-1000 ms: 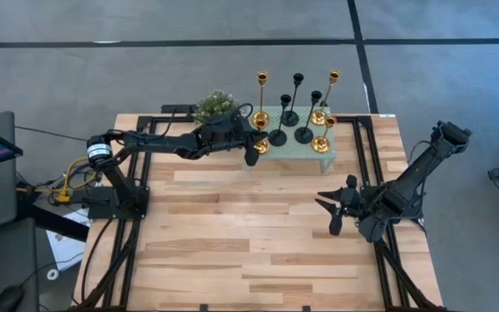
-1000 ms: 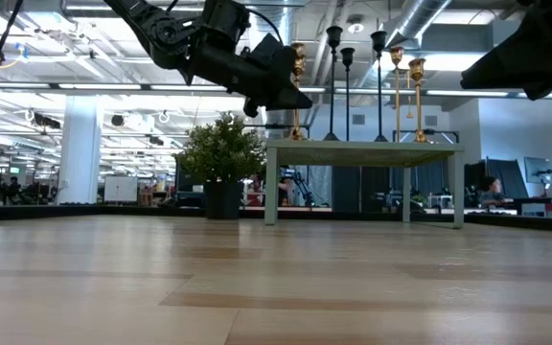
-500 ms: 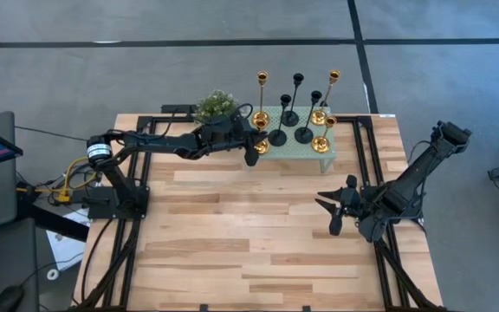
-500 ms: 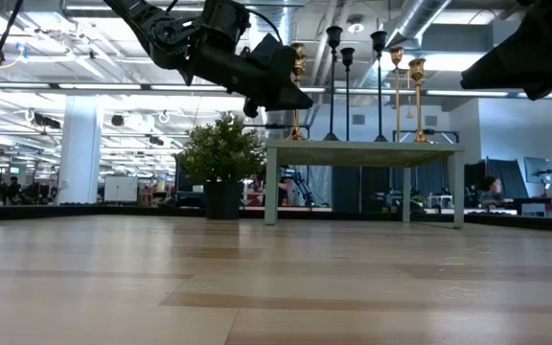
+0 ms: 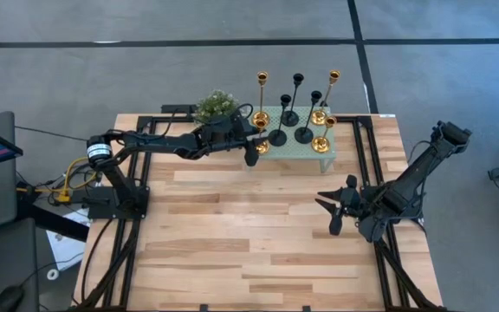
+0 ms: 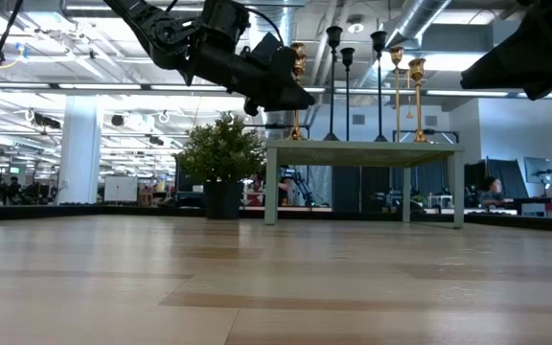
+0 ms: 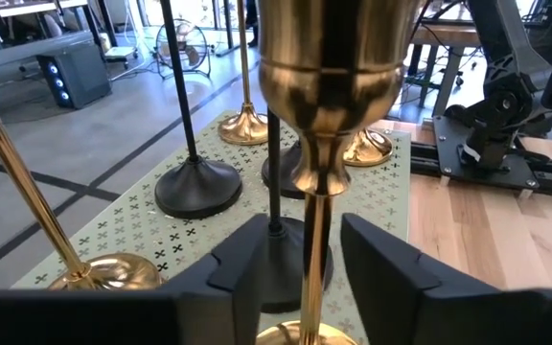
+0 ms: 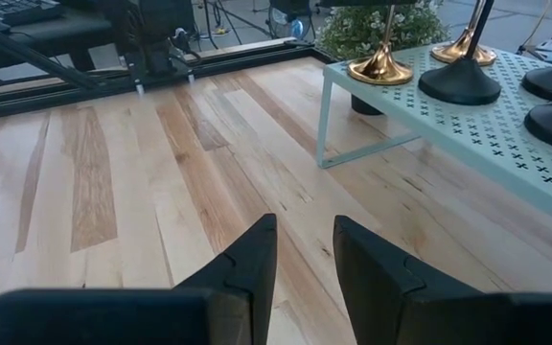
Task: Pick & Place candle stick holders
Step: Put the gold candle holder on the shelf, then return to Home Position
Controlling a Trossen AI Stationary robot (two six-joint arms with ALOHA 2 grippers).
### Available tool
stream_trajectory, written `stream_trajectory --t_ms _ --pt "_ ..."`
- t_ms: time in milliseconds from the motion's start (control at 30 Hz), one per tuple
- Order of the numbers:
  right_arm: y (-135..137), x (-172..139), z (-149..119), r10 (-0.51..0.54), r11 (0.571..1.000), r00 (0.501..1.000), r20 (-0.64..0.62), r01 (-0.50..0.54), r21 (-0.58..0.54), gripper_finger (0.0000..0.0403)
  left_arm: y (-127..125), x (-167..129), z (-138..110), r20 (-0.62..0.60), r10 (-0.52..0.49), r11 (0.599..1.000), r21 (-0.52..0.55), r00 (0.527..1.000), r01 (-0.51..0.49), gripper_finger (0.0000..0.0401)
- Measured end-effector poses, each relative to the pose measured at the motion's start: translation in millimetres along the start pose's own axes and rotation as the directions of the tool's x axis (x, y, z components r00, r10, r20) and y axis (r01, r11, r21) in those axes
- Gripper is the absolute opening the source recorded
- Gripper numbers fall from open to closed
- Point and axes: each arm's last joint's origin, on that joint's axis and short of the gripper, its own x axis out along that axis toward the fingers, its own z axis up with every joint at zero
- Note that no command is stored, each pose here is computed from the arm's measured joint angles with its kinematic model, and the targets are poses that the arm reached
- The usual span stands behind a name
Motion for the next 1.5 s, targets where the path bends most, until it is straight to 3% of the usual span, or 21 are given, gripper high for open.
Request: stream_trajectory --t_ms 267,467,867,1033,1267,1500 --pt "0 0 0 -0.001 1.0 1.0 0.001 0.001 -0.001 0.0097 0 0 1 0.007 0.0 1.0 0.0 1.0 0.0 0.0196" --pt "0 0 0 -0.001 1.0 1.0 0.001 0.001 -0.001 0.0098 0 0 1 0.014 0.001 1.0 0.0 1.0 -0.001 0.0222" --pt "0 0 0 -0.001 1.0 1.0 0.001 0.001 0.0 0.0097 0 -1 3 0.019 0.001 1.0 0.0 1.0 -0.001 0.0232" --pt "0 0 0 -0.001 1.0 1.0 0.001 0.001 0.0 0.0097 1 -15 18 0.036 0.003 1.0 0.001 0.999 -0.003 0.0232" --pt "0 0 0 -0.001 1.0 1.0 0.001 0.001 0.0 0.0097 2 -40 34 -0.026 -0.013 1.0 0.0 1.0 0.013 0.0232" --pt "0 0 0 -0.001 1.0 1.0 0.001 0.001 0.0 0.0098 2 -54 32 -0.144 -0.025 1.0 -0.003 0.989 0.025 0.0232"
